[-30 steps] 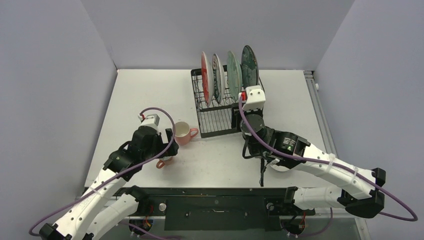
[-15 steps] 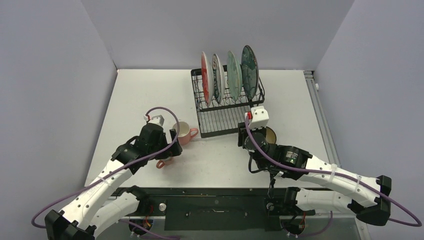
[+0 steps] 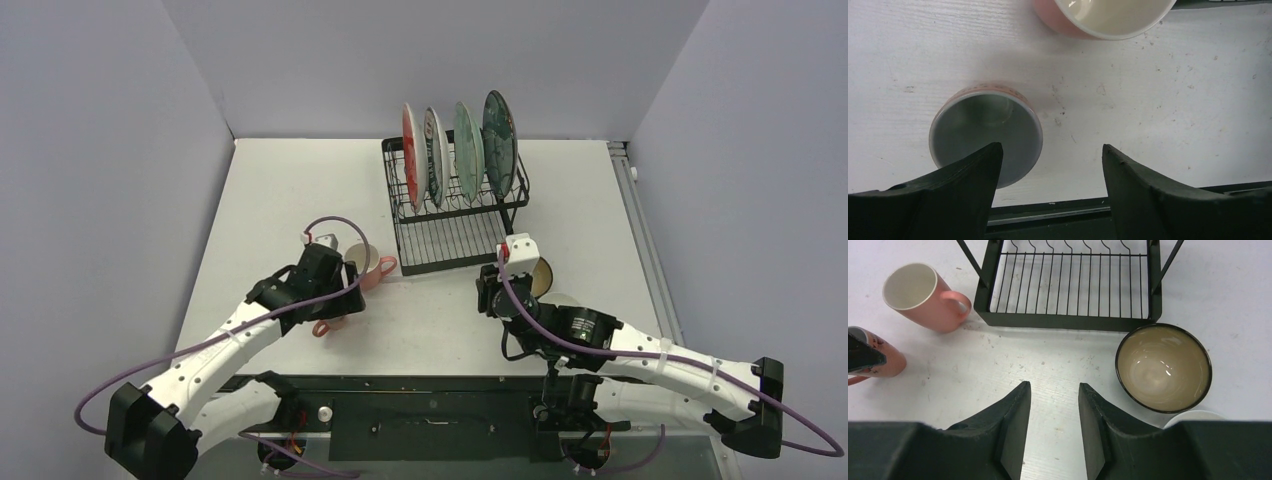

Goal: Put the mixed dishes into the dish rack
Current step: Pick up the cup at the center of the board.

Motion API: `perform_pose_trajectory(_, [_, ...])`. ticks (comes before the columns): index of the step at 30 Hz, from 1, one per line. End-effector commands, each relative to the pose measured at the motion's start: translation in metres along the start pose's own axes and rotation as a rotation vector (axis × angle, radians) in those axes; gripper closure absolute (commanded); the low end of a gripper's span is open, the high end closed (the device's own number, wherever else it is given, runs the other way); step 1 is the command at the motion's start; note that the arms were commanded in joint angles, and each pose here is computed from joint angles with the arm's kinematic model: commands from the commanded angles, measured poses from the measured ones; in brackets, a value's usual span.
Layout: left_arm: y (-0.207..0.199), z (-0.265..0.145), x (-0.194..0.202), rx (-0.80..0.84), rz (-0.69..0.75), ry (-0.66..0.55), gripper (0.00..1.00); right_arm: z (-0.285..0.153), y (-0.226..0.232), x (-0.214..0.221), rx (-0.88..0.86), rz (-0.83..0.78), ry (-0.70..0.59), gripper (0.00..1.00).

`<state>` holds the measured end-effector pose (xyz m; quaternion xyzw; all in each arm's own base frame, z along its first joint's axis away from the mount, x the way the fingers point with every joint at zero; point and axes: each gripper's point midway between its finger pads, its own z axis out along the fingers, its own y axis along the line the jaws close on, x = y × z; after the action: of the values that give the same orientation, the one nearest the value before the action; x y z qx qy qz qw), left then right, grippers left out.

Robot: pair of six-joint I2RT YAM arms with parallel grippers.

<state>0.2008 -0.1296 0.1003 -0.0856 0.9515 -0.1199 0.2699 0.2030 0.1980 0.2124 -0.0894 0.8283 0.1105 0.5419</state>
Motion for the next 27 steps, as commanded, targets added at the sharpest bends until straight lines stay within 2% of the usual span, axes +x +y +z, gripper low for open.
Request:
perform_pose_trajectory(1, [-0.005,0.012,-0.008,-0.002,-0.002,-0.032,0.35,-0.001,0.008,0.001,-0.040,0.073,-0.017,0.64])
perform_pose_trajectory(8, [0.001,0.023,-0.002,-0.035,0.008,-0.010,0.47,0.000,0.006,0.010,-0.040,0.073,-0.005,0.65])
perform_pose_trajectory(12, [0.005,0.026,0.001,-0.052,0.017,-0.003,0.58,0.001,0.006,0.013,-0.040,0.073,0.001,0.66])
perform_pose_trajectory(16, [0.005,0.028,0.003,-0.051,0.023,0.003,0.74,0.002,0.008,0.017,-0.044,0.074,0.009,0.67])
perform_pose_trajectory(23, [0.003,0.026,0.003,-0.036,0.031,0.005,0.91,0.003,0.007,0.025,-0.049,0.085,0.025,0.68])
perform_pose_trajectory(24, [0.001,0.025,0.004,-0.027,0.031,0.006,0.97,0.003,0.007,0.026,-0.049,0.088,0.027,0.68])
perform_pose_trajectory(27, [-0.003,0.021,0.002,-0.011,0.036,0.001,1.00,0.001,0.007,0.028,-0.053,0.094,0.031,0.68])
